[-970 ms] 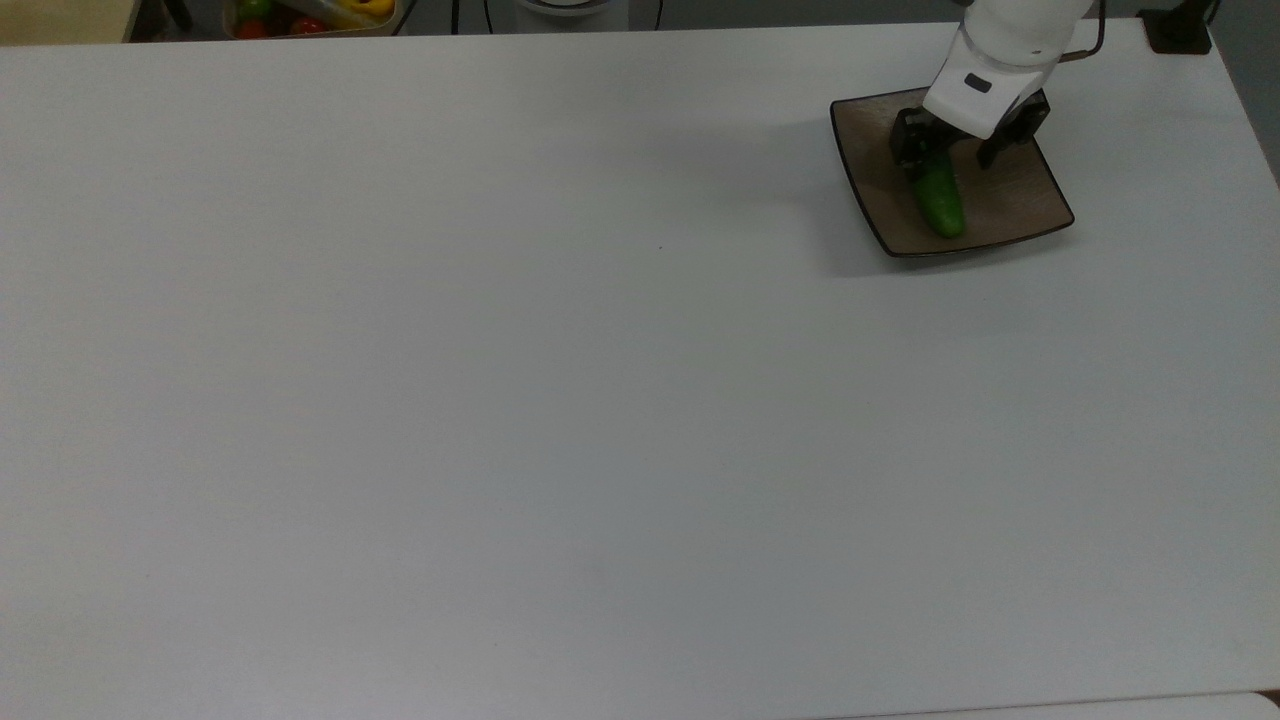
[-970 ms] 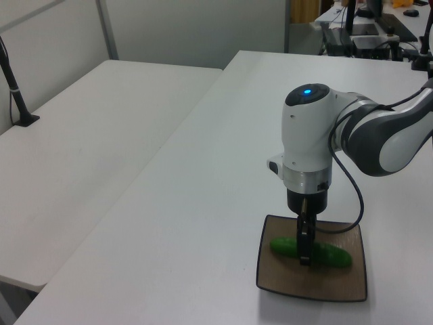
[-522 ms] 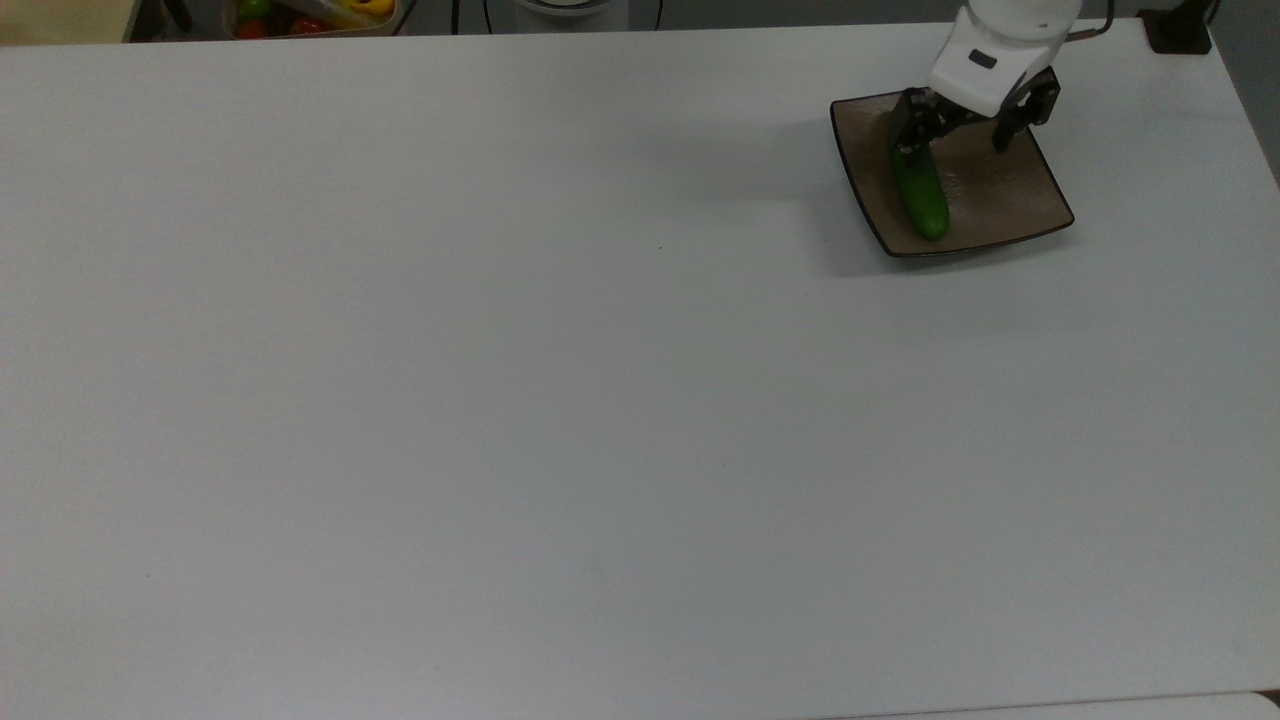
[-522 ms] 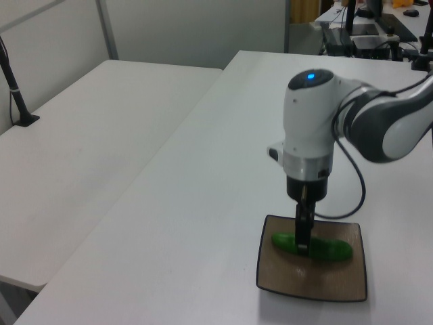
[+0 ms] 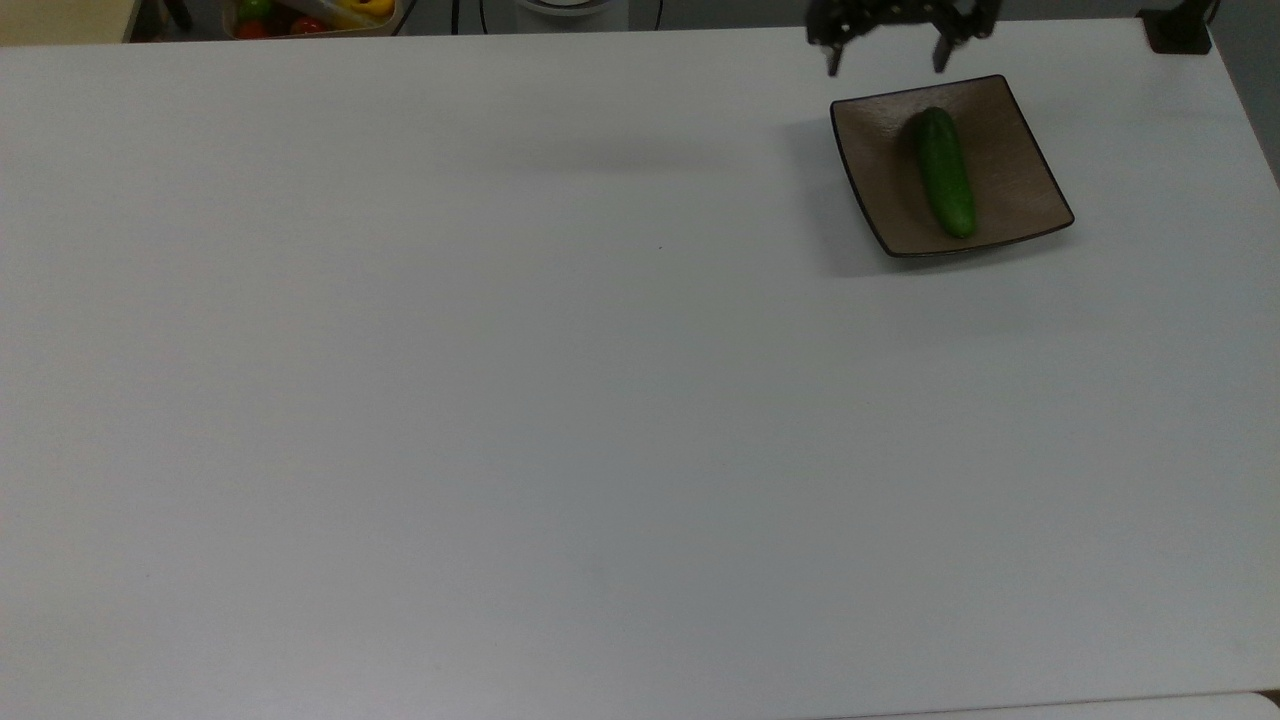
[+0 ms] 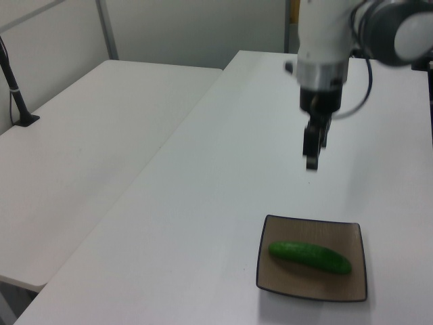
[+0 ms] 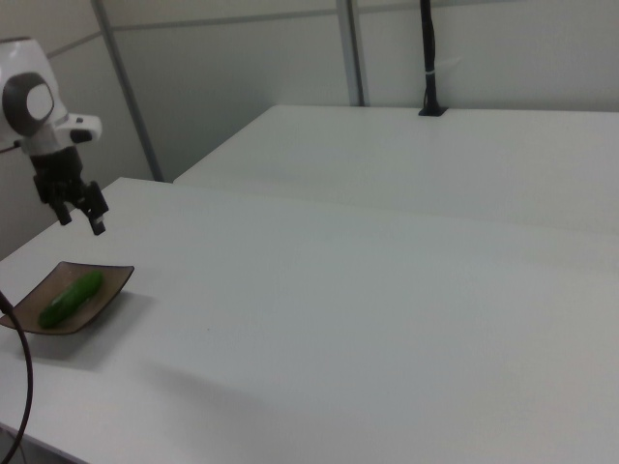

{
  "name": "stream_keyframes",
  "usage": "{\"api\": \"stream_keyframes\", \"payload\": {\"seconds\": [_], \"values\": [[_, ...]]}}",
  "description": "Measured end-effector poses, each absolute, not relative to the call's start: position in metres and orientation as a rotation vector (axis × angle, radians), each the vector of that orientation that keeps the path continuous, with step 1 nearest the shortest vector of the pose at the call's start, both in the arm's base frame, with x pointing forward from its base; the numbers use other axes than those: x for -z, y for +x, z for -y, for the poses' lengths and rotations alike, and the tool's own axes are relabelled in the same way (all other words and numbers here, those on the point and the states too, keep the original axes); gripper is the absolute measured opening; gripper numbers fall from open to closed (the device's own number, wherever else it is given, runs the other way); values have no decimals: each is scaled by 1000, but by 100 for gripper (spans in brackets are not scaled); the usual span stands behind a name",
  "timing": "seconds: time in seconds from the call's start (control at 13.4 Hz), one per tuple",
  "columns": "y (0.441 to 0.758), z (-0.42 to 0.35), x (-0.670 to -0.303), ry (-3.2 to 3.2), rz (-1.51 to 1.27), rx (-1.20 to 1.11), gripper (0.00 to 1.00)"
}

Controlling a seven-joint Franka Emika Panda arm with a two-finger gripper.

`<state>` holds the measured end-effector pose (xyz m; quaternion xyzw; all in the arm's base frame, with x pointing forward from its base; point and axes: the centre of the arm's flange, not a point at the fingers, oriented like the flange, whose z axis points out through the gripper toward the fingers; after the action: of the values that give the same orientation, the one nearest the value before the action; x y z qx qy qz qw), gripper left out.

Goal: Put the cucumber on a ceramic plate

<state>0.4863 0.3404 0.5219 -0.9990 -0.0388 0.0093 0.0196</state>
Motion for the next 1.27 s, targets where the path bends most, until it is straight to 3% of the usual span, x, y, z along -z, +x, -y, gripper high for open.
{"api": "stream_keyframes", "payload": {"seconds": [0.3, 0.67, 0.97, 1.27], "values": [[494, -231, -592, -3115, -155, -21, 100], [509, -150, -609, -3102, -364, -18, 100], [524, -106, -601, -3115, -137, -30, 100], [557, -71, -592, -3097, 126, 147, 100]]}}
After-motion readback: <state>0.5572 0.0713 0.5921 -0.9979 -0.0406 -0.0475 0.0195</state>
